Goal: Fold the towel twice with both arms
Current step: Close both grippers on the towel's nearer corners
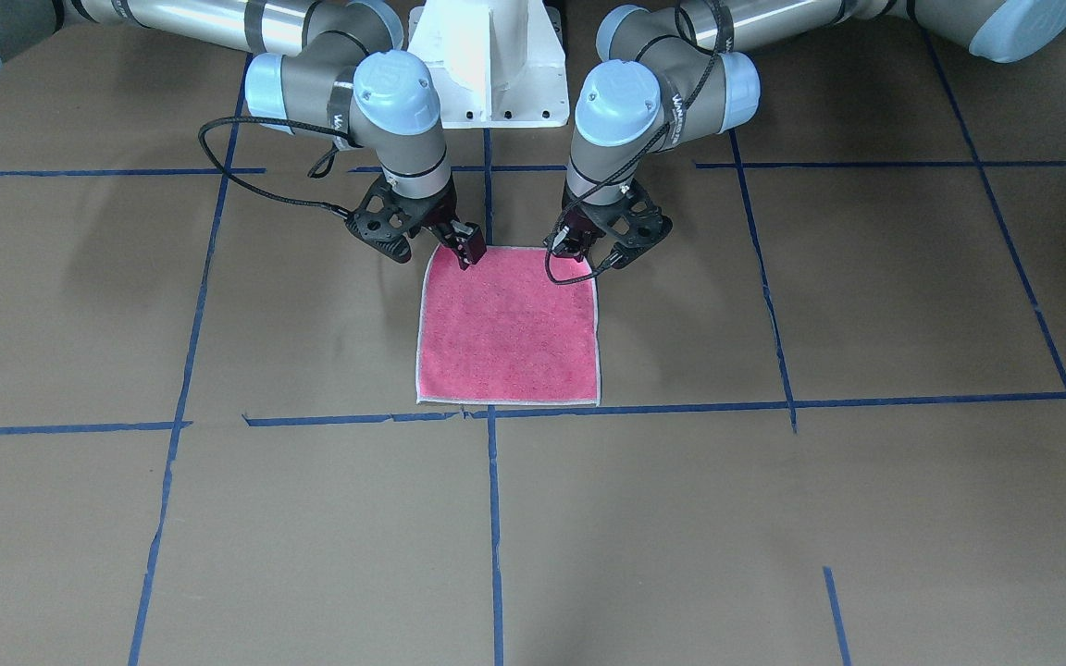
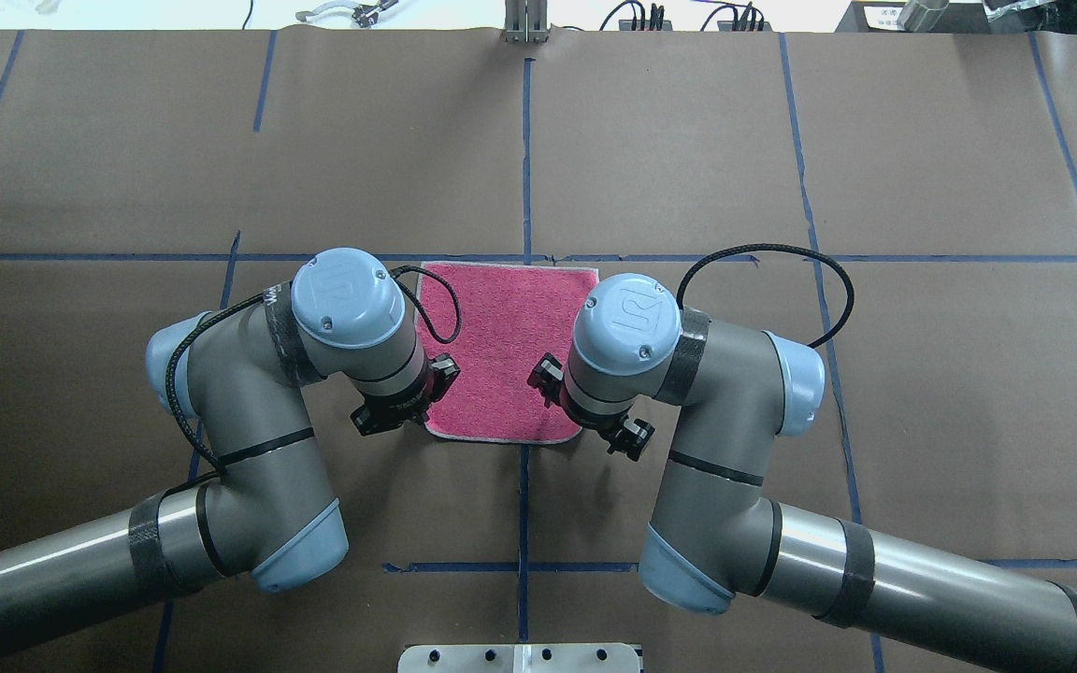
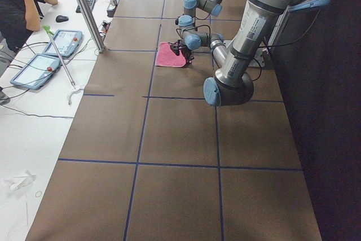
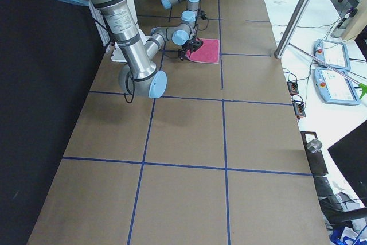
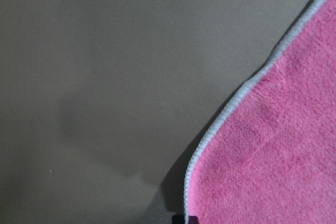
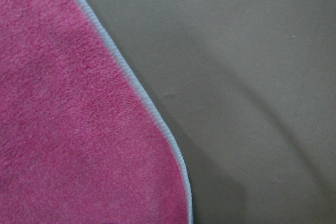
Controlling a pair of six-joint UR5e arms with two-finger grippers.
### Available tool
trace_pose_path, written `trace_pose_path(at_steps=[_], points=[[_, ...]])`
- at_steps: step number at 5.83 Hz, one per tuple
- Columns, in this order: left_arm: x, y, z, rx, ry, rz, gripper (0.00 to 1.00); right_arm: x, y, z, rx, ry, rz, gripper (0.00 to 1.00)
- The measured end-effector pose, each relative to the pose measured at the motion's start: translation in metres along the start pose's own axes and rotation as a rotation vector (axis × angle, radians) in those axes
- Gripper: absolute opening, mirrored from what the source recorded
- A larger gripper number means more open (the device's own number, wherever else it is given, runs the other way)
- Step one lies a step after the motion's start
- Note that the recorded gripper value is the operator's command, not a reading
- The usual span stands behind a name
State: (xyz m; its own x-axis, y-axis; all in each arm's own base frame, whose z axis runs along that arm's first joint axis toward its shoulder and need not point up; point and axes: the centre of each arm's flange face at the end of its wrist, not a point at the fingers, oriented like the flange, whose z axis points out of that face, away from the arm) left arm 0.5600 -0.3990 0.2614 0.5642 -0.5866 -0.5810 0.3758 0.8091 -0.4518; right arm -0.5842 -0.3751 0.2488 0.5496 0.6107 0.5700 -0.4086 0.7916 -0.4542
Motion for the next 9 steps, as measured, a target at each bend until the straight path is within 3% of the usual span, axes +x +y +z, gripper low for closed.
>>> trace_pose_path(at_steps=[1,2,5,8,9], points=[[0.0001,0.0002,-0.0004,0.000,0.001,0.000,0.07,0.0040,-0.0010,-0.0011,0.004,0.007,0.003,0.99],[0.0002,0.0004,-0.0010,0.000,0.002,0.001,0.07,0.0060,-0.0018,0.0001,0.005,0.009,0.001,0.85],[0.0004,0.0010,-0.0023,-0.001,0.005,0.002,0.07,0.0056,-0.0003,-0.0001,0.001,0.005,-0.008,0.21],[0.0006,0.0019,-0.0043,-0.002,0.008,0.003,0.07,0.0057,0.0015,0.0002,-0.002,0.005,-0.010,0.00],[0.0006,0.0022,-0.0050,-0.002,0.009,0.004,0.07,0.0058,0.0021,0.0003,-0.005,0.006,-0.012,0.00]])
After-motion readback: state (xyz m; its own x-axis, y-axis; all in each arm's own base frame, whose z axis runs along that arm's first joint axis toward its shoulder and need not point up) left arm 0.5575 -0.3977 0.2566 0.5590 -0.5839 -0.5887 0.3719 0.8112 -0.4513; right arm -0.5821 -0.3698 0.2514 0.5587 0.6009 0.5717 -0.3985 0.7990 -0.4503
